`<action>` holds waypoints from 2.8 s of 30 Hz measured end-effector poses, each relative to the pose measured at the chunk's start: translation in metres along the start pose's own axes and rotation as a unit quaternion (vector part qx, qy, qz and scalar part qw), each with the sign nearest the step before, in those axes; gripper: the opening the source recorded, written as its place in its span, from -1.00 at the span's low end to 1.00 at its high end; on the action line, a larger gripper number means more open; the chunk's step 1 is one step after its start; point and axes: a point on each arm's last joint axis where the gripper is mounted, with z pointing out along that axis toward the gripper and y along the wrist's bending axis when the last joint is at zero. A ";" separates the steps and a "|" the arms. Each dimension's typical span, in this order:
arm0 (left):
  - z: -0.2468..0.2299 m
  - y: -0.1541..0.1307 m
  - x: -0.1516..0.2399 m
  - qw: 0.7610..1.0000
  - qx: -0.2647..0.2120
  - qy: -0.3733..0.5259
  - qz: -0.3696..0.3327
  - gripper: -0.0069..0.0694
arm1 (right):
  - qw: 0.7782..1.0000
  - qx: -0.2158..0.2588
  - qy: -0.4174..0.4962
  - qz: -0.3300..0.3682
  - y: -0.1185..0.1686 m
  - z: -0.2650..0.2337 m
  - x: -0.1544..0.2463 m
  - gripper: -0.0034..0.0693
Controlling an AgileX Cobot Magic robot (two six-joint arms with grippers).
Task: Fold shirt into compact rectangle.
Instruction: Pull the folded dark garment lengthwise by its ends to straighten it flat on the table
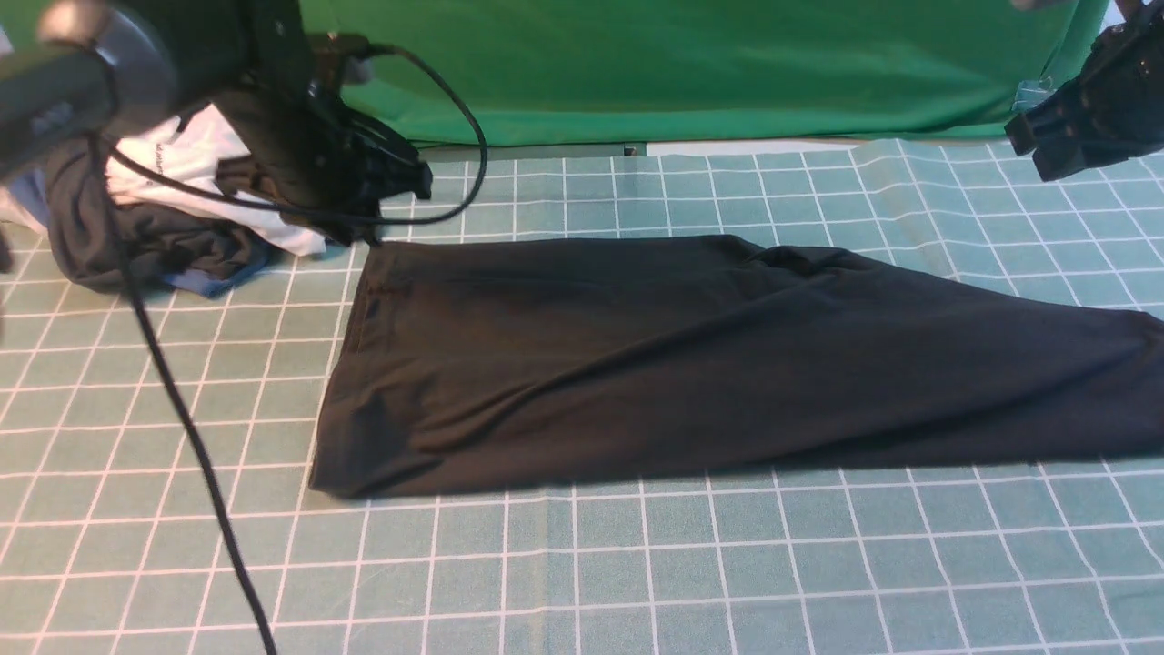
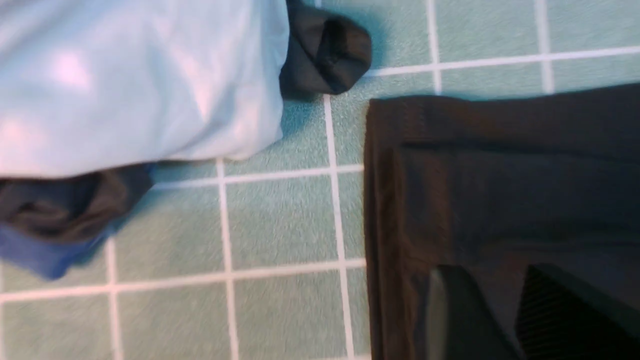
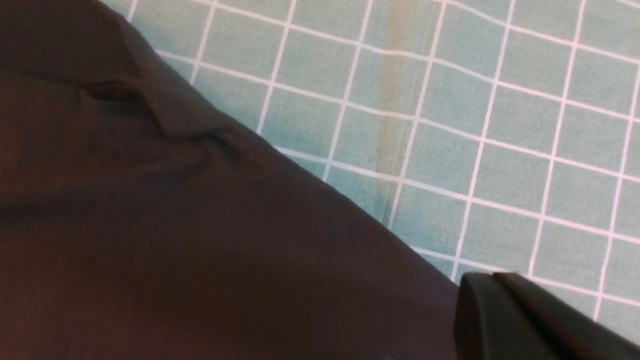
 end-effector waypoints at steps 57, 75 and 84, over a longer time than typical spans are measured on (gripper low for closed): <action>0.031 0.013 -0.031 0.992 -0.087 -0.086 0.021 -0.38 | 0.997 -0.045 -0.022 -0.065 0.031 0.001 -0.009 -0.46; -0.042 0.022 -0.045 0.987 -0.142 -0.073 0.020 0.05 | 0.968 -0.190 0.010 -0.161 0.106 0.068 -0.062 0.30; -0.001 0.026 -0.051 0.985 -0.141 -0.095 0.040 0.05 | 0.964 -0.203 0.031 -0.167 0.115 0.068 -0.059 0.31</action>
